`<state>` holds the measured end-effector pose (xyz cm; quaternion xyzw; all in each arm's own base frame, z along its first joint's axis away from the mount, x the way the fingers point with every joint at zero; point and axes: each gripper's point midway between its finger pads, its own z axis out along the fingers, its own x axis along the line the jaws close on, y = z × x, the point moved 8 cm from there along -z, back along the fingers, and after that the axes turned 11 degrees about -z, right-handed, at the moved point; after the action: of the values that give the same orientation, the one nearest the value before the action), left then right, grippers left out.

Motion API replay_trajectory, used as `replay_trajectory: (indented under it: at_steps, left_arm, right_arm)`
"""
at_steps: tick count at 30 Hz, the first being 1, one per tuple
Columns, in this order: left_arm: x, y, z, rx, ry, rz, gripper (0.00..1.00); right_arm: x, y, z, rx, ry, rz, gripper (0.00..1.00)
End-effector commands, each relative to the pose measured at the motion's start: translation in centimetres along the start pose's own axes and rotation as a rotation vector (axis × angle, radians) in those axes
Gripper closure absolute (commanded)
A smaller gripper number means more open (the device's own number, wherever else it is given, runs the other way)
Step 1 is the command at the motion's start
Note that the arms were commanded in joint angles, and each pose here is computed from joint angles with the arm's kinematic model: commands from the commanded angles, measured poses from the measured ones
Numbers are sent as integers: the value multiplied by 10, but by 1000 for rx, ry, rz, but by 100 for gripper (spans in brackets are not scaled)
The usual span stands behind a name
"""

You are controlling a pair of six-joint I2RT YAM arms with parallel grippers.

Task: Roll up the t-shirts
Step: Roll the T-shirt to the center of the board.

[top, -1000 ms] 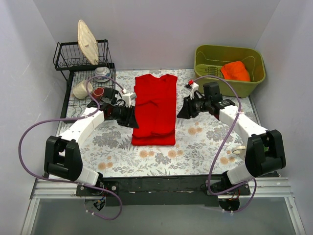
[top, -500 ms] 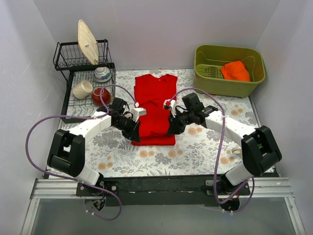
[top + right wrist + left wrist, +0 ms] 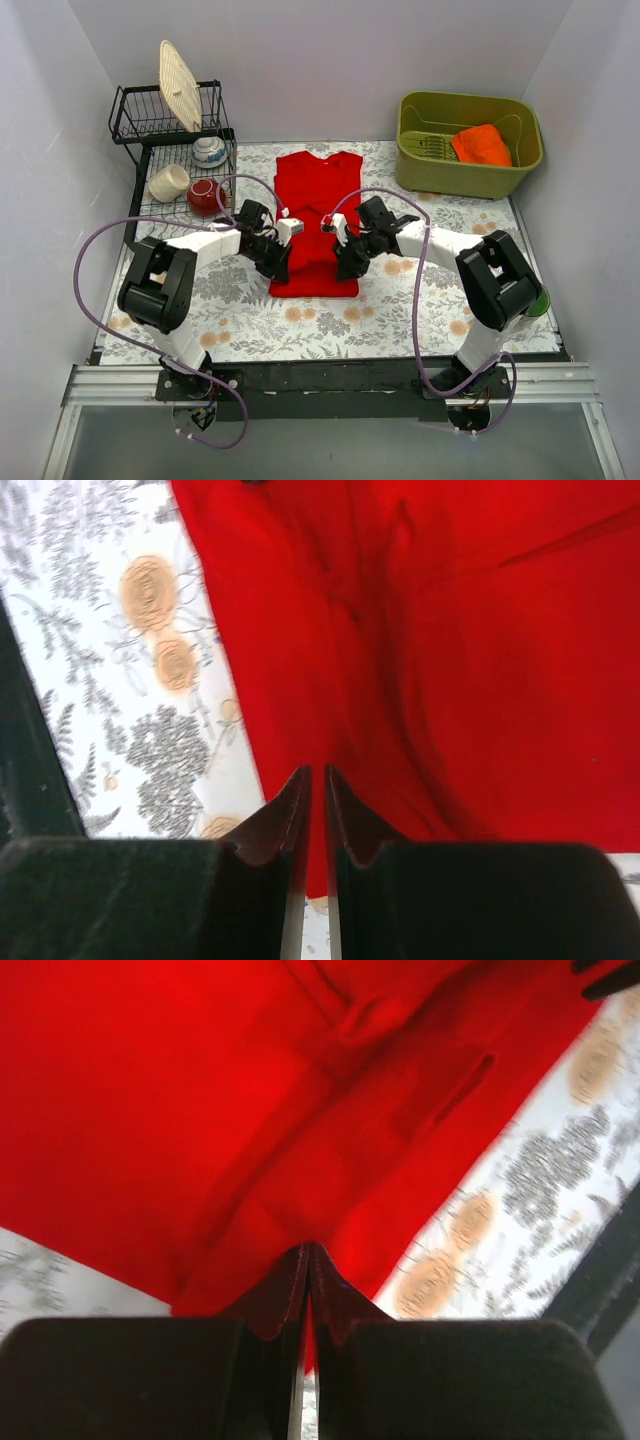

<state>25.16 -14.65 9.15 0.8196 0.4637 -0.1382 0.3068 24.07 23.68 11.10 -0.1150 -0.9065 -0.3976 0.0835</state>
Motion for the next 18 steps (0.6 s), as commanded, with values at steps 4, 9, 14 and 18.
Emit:
replay_trajectory:
  at_steps: [4, 9, 14, 18]
  left_arm:
    - [14, 81, -17, -246, 199, 72, 100]
    - [-1, 90, -39, -306, 159, 143, 86]
    - [-20, 40, -54, -290, 77, 430, 49]
    - [-32, 9, -65, -276, 43, 741, 39]
  right_arm:
    - [-63, 33, -17, -83, -230, 14, 84]
    - [-86, 38, -33, -86, -279, 10, 79]
    - [-69, 40, -56, -94, -321, -65, 56]
    - [-47, 35, -77, -79, -346, -102, 48]
